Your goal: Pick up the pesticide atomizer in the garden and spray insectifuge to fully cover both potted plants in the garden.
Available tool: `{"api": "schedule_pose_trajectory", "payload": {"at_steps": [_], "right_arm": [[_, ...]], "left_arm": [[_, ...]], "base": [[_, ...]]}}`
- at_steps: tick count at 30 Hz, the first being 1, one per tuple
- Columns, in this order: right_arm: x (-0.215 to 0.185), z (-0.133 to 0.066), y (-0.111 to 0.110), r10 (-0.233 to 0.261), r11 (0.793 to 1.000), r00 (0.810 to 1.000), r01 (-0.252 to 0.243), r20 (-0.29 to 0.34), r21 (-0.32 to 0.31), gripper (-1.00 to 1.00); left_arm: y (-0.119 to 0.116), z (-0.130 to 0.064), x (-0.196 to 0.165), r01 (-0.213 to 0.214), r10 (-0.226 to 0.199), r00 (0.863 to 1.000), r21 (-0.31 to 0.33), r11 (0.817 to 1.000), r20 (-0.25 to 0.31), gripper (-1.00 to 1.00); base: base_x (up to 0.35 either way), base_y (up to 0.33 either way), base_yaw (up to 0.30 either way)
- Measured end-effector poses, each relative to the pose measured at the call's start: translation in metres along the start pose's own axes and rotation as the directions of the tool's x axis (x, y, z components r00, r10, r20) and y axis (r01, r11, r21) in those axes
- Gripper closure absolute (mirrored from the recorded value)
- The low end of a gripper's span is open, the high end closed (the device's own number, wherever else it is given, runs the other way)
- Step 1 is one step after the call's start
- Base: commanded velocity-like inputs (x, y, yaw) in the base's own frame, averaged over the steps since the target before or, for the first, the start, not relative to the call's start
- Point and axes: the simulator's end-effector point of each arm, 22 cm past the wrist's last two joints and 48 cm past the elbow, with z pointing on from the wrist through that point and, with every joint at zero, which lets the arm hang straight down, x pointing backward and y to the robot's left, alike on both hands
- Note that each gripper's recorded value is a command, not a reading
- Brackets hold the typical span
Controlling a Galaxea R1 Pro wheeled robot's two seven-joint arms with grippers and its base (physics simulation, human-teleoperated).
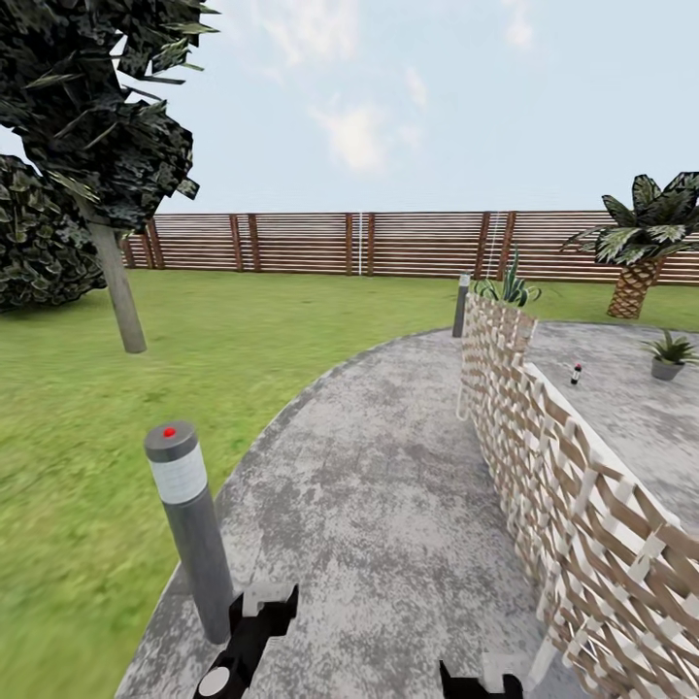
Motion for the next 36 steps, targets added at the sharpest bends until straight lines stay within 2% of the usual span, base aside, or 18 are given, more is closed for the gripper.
{"api": "schedule_pose_trajectory", "payload": {"at_steps": [2,6,12,17,20,26,36], "right_arm": [[-0.031,-0.002,0.001,0.001,1.0,0.999,-0.001,0.054,-0.003,-1.0],[-0.045,-0.003,0.004,0.001,1.0,0.997,0.0,0.075,-0.008,-1.0],[-0.049,-0.004,0.016,-0.015,0.999,0.997,0.018,0.08,-0.033,-1.0],[-0.048,-0.005,0.04,-0.045,0.996,0.996,0.052,0.083,-0.078,-1.0],[-0.048,-0.006,0.046,-0.054,0.994,0.995,0.061,0.084,-0.09,-1.0],[-0.048,-0.006,0.047,-0.055,0.994,0.995,0.063,0.084,-0.092,-1.0],[-0.048,-0.006,0.048,-0.054,0.994,0.995,0.062,0.085,-0.092,-1.0]], "left_arm": [[-0.001,0.0,0.0,0.001,-0.001,1.0,0.001,1.0,0.0,-1.0],[-0.001,0.0,0.0,0.001,-0.001,1.0,0.001,1.0,0.0,-1.0],[-0.001,0.0,0.0,0.001,-0.001,1.0,0.001,1.0,0.0,-1.0],[-0.001,0.0,0.0,0.001,-0.001,1.0,0.001,1.0,0.001,-1.0],[-0.001,0.0,0.0,0.001,-0.001,1.0,0.001,1.0,0.0,-1.0],[-0.001,0.0,0.0,0.001,-0.001,1.0,0.002,1.0,0.0,-1.0],[-0.001,0.0,0.0,0.001,-0.001,1.0,0.002,1.0,0.0,-1.0]], "base": [[0.101,0.0,0.0],[0.036,0.0,0.0],[0.004,0.0,0.0],[0.0,0.0,0.0],[0.091,0.0,0.0],[0.272,0.0,0.0],[0.13,0.0,0.0]]}}
